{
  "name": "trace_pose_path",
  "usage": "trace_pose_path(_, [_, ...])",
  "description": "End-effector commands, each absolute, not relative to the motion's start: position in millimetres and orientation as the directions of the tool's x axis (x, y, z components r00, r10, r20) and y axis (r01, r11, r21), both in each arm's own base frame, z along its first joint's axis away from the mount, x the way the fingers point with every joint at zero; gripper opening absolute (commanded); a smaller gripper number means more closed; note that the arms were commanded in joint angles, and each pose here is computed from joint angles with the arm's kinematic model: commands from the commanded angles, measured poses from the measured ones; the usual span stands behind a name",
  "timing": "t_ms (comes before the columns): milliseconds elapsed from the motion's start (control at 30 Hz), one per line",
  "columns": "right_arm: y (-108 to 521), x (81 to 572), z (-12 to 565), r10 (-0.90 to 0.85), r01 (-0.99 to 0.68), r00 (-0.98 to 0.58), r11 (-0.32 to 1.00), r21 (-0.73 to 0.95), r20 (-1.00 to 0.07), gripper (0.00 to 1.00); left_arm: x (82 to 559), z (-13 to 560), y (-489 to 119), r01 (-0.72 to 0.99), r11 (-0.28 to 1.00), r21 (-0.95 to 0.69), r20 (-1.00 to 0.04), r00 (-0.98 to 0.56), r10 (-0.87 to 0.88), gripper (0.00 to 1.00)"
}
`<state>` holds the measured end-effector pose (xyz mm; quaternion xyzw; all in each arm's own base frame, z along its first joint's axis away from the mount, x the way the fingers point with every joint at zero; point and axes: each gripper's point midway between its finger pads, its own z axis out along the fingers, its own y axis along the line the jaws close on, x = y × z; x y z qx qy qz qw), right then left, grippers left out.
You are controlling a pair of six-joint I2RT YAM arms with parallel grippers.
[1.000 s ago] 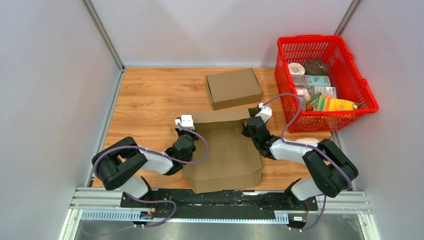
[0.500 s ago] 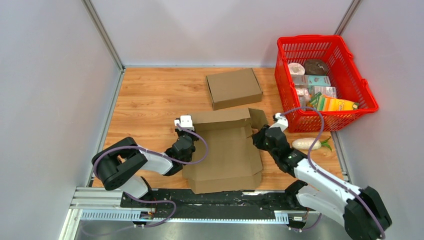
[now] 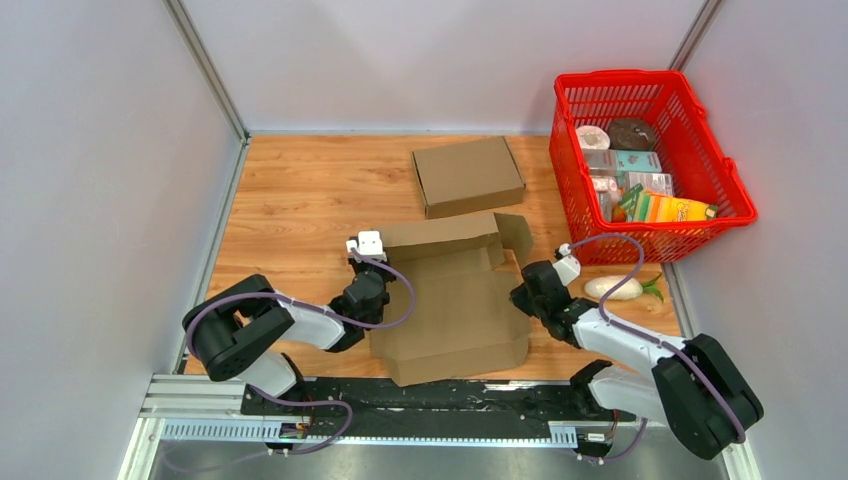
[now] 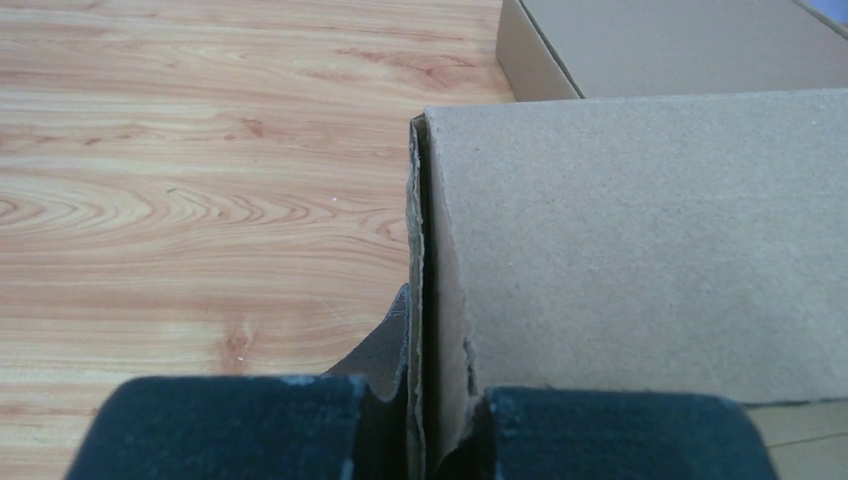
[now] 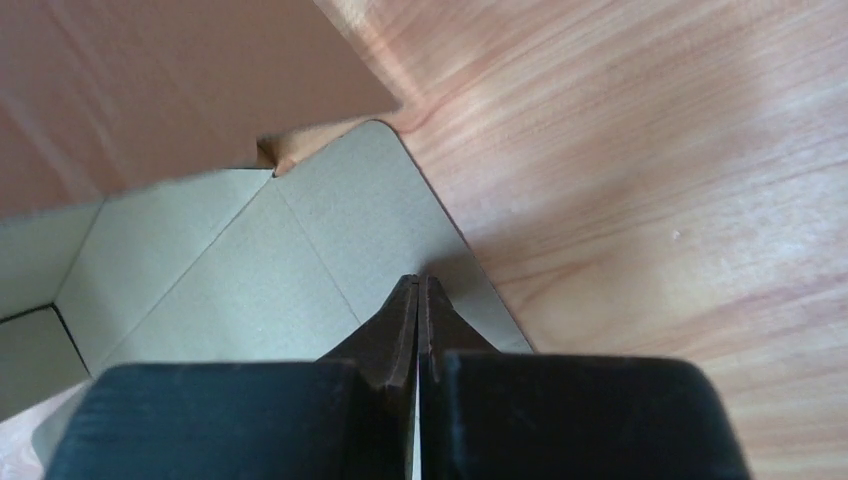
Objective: Fold the paper box
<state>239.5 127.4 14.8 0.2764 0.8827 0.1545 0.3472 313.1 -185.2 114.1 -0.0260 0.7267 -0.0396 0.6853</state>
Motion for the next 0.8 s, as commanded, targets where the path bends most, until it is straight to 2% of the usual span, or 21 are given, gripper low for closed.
trace_pose_path(0, [106,213,-26,0.607,0.494,-0.643,0.795,0.352,-0.466,0.01,314,137,-187,0.023,0.978,-0.209,-0.978,0.004,-0.209,0.0])
trace_pose_path(100, [113,226,-8,0.546,0.394,-0.652,0.837,0.38,-0.526,0.09,313,138,-187,0.025,0.977,-0.214,-0.977,0.006,-0.214,0.0])
trace_pose_path(200, [107,239,16,0.509,0.349,-0.612,0.86,0.372,-0.605,0.32,313,138,-186,0.019,0.976,-0.218,-0.976,0.009,-0.218,0.0])
trace_pose_path(233, [103,244,25,0.492,0.337,-0.595,0.871,0.358,-0.635,0.46,313,138,-185,0.014,0.976,-0.217,-0.976,0.009,-0.217,0.0])
trace_pose_path(300, [99,251,38,0.469,0.318,-0.576,0.883,0.346,-0.67,0.52,313,138,-185,0.013,0.976,-0.219,-0.976,0.01,-0.22,0.0])
trace_pose_path(500, [85,276,76,0.382,0.276,-0.536,0.922,0.271,-0.753,0.52,313,138,-184,0.013,0.976,-0.219,-0.976,0.011,-0.219,0.0])
trace_pose_path(600, [101,289,89,0.301,0.155,-0.552,0.953,0.259,-0.777,0.5,313,138,-184,0.014,0.975,-0.22,-0.975,0.012,-0.22,0.0])
trace_pose_path(700, [107,297,98,0.255,0.101,-0.545,0.966,0.239,-0.799,0.47,313,137,-185,0.014,0.976,-0.217,-0.976,0.009,-0.217,0.0])
trace_pose_path(767, [113,301,102,0.238,0.07,-0.543,0.968,0.24,-0.805,0.4,313,137,-185,0.016,0.976,-0.217,-0.976,0.008,-0.217,0.0])
